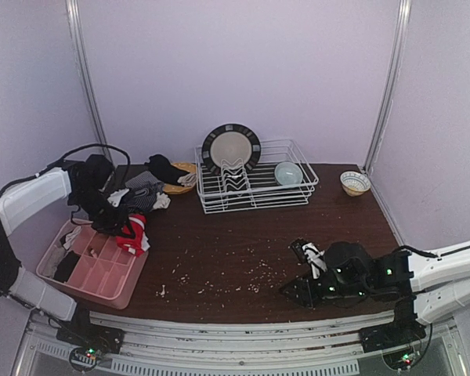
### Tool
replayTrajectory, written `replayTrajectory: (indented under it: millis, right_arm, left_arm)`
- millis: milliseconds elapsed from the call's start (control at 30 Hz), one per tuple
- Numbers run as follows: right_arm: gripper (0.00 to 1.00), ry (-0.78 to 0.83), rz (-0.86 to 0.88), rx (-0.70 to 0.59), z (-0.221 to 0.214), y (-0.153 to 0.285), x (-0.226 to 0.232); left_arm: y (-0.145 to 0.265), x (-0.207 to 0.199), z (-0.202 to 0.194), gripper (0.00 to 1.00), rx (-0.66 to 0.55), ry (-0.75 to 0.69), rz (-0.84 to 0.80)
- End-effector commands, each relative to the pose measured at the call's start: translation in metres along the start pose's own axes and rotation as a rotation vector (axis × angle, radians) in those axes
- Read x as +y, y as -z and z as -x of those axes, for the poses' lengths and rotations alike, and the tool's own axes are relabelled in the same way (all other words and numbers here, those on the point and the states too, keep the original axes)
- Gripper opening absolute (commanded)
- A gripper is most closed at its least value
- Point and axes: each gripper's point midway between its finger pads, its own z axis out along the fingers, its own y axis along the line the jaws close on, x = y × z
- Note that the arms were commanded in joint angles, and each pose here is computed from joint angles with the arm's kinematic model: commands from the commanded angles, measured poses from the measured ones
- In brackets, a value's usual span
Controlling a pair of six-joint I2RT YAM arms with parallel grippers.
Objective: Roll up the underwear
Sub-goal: Place the underwear in the storage box.
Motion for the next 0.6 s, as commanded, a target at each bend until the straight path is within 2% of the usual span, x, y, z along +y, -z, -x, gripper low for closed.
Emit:
replayTrajectory:
  millis: [0,67,167,333,567]
  right_arm:
    - [0.40,0.016,-0.022,-0.066,0.023,0.013,-0.001]
    - [0.40,0.014,-0.026,-0.071,0.026,0.018,-0.001]
    - [0.40,0.010,-0.028,-0.082,0.028,0.024,-0.003]
    - [0.40,-0.006,-0.030,-0.092,0.027,0.024,-0.007]
    - [0.40,-0.004,-0.011,-0.066,0.026,0.015,-0.001]
  left_arm:
    - [-0.023,0.007,0.001,0.00,0.099,-0.003,-0.007]
    - [-0.036,0.014,0.000,0.00,0.140,0.011,0.013]
    - [-0.042,0.037,-0.004,0.00,0.181,0.021,0.133]
    - [-0.025,0.052,-0.003,0.00,0.150,0.002,0.244]
    - [-0.005,0.040,-0.001,0.00,0.090,-0.009,0.215]
